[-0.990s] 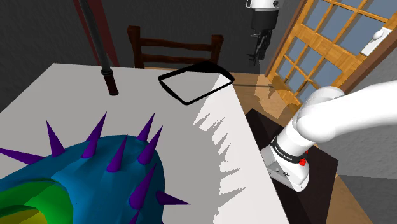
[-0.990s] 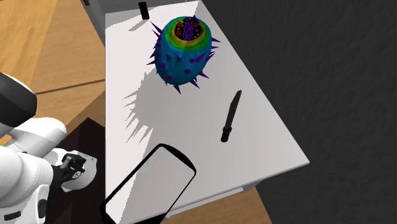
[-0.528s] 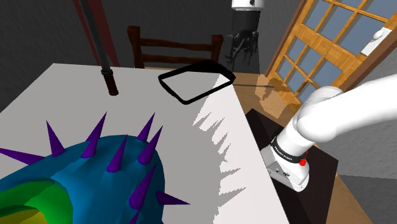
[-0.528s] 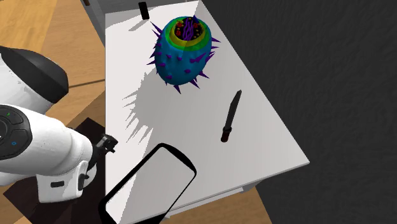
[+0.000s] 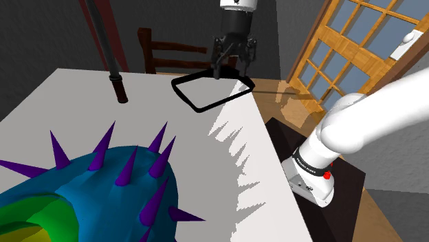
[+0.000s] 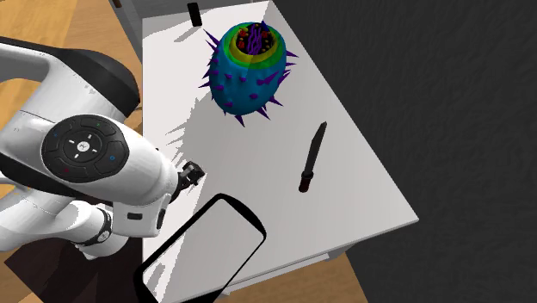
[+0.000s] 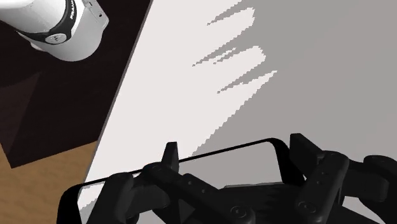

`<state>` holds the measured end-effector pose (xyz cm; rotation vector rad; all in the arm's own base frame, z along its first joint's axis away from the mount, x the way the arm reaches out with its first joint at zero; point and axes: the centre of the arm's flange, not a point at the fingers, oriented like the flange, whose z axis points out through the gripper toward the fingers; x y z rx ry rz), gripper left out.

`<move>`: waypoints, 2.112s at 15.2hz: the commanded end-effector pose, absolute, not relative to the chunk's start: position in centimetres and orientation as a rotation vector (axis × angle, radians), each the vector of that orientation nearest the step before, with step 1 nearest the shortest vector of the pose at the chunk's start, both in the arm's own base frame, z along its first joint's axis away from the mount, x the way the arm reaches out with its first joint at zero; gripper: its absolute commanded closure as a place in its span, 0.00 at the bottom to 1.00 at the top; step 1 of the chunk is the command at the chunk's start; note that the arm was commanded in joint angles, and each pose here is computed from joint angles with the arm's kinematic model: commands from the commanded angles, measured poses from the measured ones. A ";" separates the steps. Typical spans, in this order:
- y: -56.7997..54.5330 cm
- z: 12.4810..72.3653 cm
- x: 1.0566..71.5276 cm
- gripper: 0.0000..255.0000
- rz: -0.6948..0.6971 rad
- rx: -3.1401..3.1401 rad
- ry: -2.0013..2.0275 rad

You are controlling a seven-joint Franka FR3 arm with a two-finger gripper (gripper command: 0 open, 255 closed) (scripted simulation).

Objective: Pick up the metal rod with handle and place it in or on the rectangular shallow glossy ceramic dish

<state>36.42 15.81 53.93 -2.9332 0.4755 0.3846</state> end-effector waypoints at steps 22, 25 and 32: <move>32.0 54.5 57.6 0.00 0.390 -2.500 1.273; 32.8 53.6 58.5 0.00 0.389 -2.478 1.301; 33.9 50.9 58.2 0.00 0.389 -2.479 1.301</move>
